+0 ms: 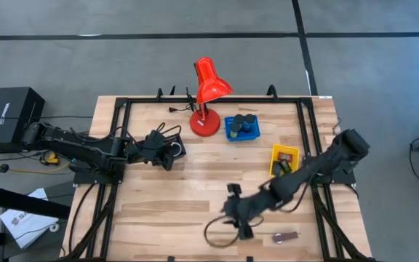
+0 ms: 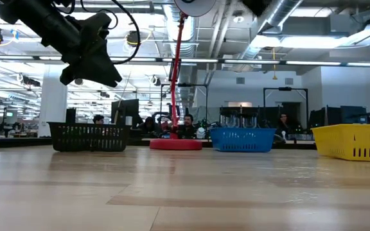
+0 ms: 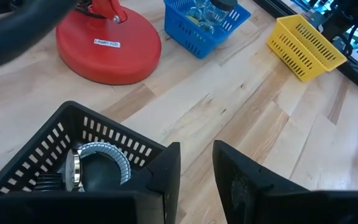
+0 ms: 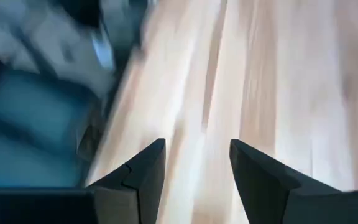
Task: Pick & Place Office items
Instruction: Put the brown wristwatch into the black basket
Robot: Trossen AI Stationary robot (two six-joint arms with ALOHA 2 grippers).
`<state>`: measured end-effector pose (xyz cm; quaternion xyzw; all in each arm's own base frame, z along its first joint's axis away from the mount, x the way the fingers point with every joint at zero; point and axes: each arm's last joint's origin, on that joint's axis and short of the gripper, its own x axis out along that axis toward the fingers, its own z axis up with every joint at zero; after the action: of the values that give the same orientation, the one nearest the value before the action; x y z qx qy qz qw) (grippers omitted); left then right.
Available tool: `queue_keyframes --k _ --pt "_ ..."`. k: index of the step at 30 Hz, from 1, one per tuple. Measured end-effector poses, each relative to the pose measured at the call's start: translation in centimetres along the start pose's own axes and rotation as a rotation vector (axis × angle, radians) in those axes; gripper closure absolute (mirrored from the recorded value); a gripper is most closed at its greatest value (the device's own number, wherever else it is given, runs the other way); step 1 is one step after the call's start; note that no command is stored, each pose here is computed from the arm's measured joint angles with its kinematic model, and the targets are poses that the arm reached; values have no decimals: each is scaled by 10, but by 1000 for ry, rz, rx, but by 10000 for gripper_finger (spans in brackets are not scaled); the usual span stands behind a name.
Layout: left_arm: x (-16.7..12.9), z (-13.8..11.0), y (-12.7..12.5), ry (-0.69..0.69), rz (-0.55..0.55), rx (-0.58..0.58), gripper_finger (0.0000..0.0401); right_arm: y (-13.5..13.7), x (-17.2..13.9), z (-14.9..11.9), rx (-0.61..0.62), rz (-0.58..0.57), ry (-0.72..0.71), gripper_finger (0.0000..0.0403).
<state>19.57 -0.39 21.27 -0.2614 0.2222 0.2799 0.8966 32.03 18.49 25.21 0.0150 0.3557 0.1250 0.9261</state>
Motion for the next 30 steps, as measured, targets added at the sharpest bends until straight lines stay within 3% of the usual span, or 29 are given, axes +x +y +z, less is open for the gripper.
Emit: queue_keyframes --k 6,14,19,22,25,30 --pt "0 0 0 -4 -3 -2 312 40 16 -21 -4 -60 491 232" --pt "0 0 0 -5 -4 47 312 75 26 -39 229 -90 923 233" --pt "0 1 -1 -15 -13 42 312 96 12 -61 171 -142 1062 233" --pt "0 2 -2 -24 -22 36 312 110 3 -74 122 -192 1083 233" --pt "0 3 -3 -30 -26 32 312 123 4 -88 111 -169 1052 233" --pt "0 3 -3 -35 -31 29 312 128 4 -119 57 -211 1113 233"
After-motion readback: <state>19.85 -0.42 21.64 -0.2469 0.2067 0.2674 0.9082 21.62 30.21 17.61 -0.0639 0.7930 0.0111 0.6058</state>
